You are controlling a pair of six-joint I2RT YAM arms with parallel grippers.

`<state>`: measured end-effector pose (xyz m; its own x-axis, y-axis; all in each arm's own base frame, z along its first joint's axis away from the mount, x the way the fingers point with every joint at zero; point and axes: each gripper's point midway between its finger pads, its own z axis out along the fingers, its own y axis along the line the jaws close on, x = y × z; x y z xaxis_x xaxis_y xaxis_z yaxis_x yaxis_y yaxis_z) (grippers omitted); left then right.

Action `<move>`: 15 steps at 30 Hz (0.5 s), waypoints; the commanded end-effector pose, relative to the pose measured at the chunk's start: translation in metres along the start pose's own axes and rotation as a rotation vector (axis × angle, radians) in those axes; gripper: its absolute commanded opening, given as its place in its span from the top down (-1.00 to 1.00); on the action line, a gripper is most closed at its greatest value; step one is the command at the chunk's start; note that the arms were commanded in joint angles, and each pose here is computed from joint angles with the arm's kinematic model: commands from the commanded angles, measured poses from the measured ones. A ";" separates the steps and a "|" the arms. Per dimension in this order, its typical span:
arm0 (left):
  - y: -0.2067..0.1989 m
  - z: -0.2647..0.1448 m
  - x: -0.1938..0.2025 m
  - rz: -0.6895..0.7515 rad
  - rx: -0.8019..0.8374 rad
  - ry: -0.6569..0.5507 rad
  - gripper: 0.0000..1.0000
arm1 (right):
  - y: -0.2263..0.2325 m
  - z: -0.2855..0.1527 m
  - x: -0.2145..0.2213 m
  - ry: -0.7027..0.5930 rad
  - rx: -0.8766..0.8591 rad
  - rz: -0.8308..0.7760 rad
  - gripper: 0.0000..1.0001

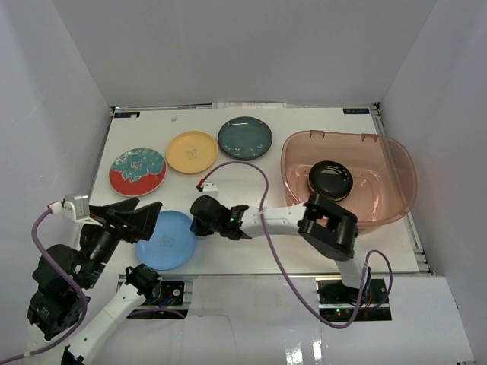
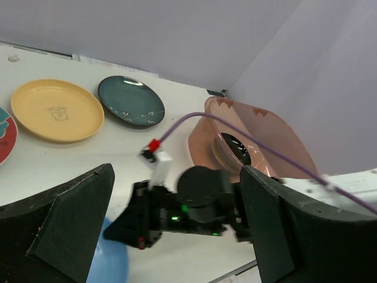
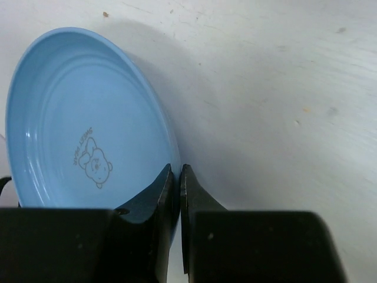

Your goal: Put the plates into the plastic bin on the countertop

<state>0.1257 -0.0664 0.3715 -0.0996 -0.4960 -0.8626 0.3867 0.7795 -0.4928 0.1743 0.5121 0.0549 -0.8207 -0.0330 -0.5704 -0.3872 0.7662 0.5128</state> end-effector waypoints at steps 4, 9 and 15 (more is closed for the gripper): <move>0.002 0.039 0.008 0.024 -0.047 0.027 -0.96 | -0.008 -0.120 -0.084 -0.337 -0.006 -0.046 0.84; -0.007 0.079 0.017 0.011 -0.034 0.042 -0.96 | -0.064 -0.221 -0.144 -0.520 0.102 -0.029 0.85; 0.003 0.115 0.042 -0.029 -0.119 0.108 -0.96 | -0.175 -0.327 -0.196 -0.705 0.292 0.069 0.85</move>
<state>0.2148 -0.1252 0.3435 -0.2224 -0.4337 -0.8732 0.3000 0.8217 -0.4845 0.2579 0.2289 0.3025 -0.3684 0.4296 -0.8245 -0.2462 0.8101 0.5321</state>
